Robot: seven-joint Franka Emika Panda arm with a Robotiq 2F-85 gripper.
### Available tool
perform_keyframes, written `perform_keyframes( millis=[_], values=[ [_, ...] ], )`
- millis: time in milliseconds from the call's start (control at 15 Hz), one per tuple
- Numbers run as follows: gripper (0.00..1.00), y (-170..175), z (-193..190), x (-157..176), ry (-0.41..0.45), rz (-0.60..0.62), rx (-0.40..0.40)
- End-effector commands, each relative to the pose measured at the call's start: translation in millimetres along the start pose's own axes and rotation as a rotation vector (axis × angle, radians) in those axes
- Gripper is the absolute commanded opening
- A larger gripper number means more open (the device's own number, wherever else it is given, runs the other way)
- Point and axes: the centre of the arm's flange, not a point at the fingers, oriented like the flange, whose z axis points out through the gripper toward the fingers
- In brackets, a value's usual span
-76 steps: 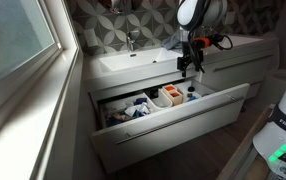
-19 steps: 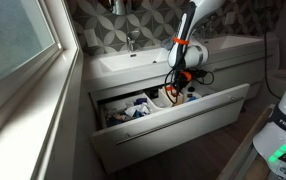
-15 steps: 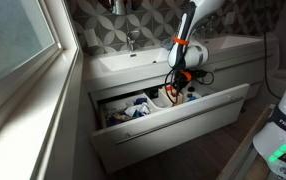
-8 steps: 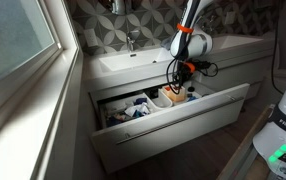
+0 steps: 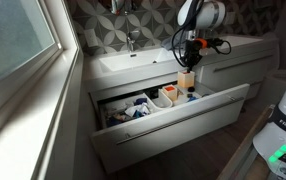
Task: Take a box out of the drawer and place it to the left of the sink
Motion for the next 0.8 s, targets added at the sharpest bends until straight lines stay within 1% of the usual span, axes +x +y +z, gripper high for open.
perform_keyframes(
  millis=[0,200,267,400,667,733],
  values=[
    [0.01,24.4,-66.6,-8.4,-0.009,0.081,0.015],
    [0.01,48.4,-104.4,-5.5,-0.002,0.173,0.026],
    [0.03,39.8,-74.9,-4.3,-0.005,0.12,0.032],
    [0.03,50.5,-95.0,-4.9,0.009,0.153,0.04],
    [0.03,51.2,-96.5,-5.7,0.007,0.163,0.041],
    [0.01,51.2,-96.2,-5.7,0.007,0.163,0.041]
  ],
)
